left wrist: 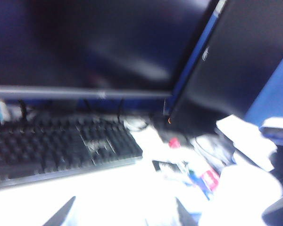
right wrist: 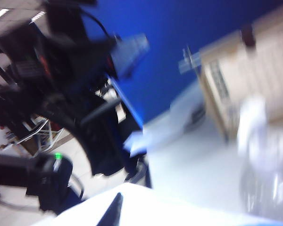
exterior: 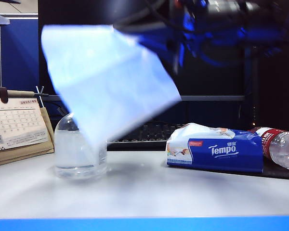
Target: Pull out a tissue from the tissue dispenser, then press the switch of the alcohol sanitizer bottle to drop some sanitizer on the paper tissue, and finally place the treated tissue on the table.
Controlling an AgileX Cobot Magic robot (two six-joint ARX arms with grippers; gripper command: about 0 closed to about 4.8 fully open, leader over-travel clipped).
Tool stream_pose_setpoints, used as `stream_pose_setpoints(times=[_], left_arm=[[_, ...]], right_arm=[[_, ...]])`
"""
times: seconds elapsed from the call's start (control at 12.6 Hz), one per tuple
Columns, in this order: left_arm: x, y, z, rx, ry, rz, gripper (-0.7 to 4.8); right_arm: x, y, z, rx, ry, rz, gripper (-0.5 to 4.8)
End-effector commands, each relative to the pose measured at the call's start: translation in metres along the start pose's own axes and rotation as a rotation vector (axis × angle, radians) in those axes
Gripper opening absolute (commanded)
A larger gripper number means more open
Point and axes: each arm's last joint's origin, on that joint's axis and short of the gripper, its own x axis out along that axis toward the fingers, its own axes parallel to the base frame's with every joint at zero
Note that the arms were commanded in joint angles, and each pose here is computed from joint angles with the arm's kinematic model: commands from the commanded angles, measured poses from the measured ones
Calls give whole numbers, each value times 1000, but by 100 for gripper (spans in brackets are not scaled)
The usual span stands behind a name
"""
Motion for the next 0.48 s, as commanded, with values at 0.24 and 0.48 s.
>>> stream_pose_setpoints(times=[0.24, 0.48], left_arm=[[18, 0, -7, -9, 33, -67, 254], [34, 4, -19, -25, 73, -52, 254]], right_arm=[[18, -21, 16, -102, -21, 21, -5], [32, -56, -3, -130, -37, -1, -5]])
